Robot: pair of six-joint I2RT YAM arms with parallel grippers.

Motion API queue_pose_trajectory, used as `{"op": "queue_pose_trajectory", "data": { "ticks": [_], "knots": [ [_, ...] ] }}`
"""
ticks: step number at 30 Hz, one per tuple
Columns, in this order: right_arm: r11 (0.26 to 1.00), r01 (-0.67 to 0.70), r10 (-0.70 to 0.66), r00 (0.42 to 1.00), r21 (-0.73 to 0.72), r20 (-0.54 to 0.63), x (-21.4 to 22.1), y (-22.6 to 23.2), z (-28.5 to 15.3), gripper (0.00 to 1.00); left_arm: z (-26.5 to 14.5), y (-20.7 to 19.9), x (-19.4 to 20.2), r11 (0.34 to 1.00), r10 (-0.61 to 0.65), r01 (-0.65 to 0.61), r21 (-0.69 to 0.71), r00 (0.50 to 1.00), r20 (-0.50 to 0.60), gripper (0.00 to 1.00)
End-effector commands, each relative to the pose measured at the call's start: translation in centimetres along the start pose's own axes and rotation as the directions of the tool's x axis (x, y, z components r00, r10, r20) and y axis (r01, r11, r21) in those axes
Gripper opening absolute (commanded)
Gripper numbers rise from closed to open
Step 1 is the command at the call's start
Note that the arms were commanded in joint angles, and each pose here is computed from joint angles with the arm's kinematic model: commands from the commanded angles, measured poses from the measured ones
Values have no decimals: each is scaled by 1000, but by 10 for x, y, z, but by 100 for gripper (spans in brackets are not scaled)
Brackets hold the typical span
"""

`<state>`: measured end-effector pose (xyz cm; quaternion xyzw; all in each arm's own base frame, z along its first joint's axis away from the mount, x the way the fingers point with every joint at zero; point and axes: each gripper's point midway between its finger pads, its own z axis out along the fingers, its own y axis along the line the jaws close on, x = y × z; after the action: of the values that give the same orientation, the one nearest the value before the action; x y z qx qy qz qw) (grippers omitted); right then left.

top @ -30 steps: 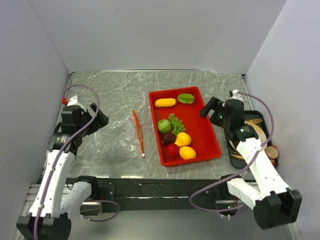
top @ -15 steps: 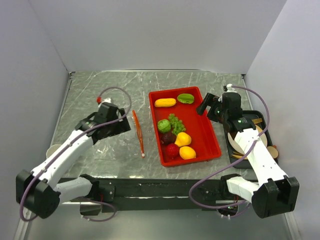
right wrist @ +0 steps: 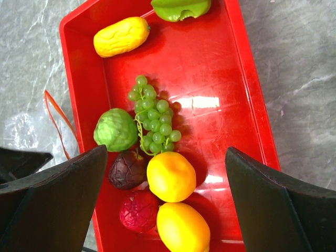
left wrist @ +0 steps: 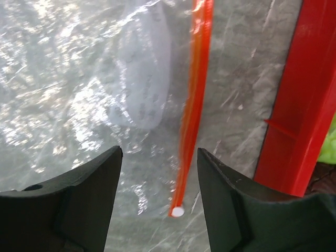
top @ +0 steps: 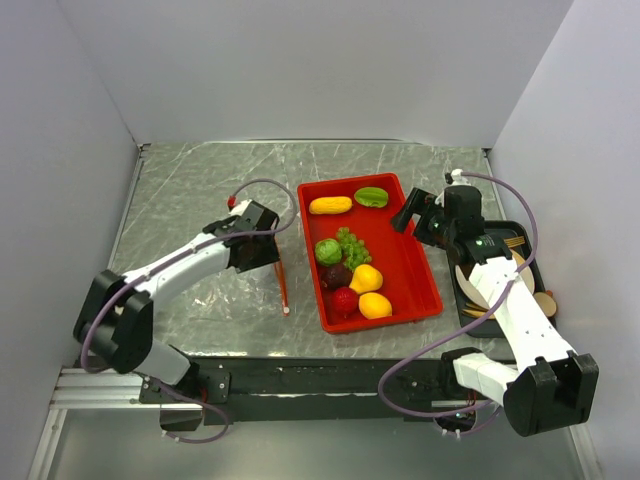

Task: Place the food in the zip-top bag and seal the zipper
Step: Pick up the zipper food storage bag at the center of the board.

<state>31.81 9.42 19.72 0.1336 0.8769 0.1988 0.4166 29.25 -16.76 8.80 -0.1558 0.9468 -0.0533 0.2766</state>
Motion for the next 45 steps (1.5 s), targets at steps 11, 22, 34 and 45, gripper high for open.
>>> {"op": "queue_pose_trajectory", "data": {
  "ticks": [11,22,34,45],
  "knots": [
    [998,20,-20,1000,-51,9,-6,11,-8,100,31,-30,4,1000,-26,26,-2,1000,0,50],
    [999,23,-23,1000,-49,-4,-4,11,-9,100,44,-26,15,1000,-2,2,-31,1000,-23,37],
    [990,3,-7,999,-139,-31,-1,28,-10,100,28,-22,4,1000,-9,10,-17,999,50,20],
    [951,10,-43,994,-309,-99,12,67,-7,100,-15,-34,-13,996,-3,-4,86,996,84,1]
  ]
}}
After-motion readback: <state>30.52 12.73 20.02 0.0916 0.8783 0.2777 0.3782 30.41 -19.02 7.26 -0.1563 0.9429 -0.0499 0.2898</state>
